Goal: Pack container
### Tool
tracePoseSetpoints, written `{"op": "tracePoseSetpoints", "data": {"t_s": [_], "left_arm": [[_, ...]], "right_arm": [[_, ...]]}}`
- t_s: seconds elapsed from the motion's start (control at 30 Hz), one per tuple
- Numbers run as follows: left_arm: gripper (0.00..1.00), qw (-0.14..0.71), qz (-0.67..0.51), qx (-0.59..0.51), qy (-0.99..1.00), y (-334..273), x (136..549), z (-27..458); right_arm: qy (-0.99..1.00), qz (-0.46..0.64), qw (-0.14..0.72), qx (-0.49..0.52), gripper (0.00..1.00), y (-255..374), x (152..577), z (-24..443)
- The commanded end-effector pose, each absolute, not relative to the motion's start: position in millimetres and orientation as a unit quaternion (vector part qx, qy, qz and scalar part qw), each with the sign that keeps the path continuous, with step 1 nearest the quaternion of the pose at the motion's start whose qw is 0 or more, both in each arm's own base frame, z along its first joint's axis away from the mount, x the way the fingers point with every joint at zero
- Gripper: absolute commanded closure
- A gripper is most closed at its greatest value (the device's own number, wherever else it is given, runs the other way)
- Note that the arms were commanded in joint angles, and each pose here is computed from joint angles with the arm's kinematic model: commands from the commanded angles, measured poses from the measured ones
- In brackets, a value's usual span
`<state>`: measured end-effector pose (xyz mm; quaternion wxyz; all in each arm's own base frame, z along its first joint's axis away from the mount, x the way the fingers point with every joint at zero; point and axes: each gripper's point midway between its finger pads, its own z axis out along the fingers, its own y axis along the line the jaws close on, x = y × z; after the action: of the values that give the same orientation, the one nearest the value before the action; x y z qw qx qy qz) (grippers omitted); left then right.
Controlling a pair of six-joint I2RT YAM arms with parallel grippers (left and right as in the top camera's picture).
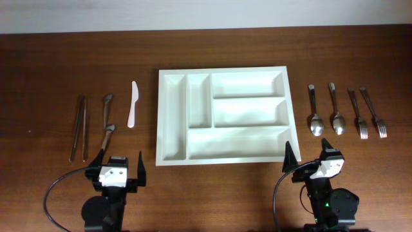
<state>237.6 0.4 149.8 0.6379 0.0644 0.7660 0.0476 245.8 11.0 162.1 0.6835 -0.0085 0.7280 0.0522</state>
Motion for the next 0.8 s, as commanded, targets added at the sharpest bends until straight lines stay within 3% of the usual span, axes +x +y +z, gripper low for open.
{"op": "tracePoseSetpoints", "data": {"t_s": [0.0, 0.77], "left_arm": [[0.01, 0.637, 0.052, 0.07, 0.766, 0.6, 237.6, 148.2], [0.01, 0.637, 0.052, 0.071, 0.766, 0.6, 237.6, 148.2]], "right_arm": [[0.729, 0.057, 0.682, -0.012, 0.02, 13.6, 245.5, 159.3], [0.729, 0.059, 0.682, -0.009, 0.01, 13.6, 245.5, 159.2]]}}
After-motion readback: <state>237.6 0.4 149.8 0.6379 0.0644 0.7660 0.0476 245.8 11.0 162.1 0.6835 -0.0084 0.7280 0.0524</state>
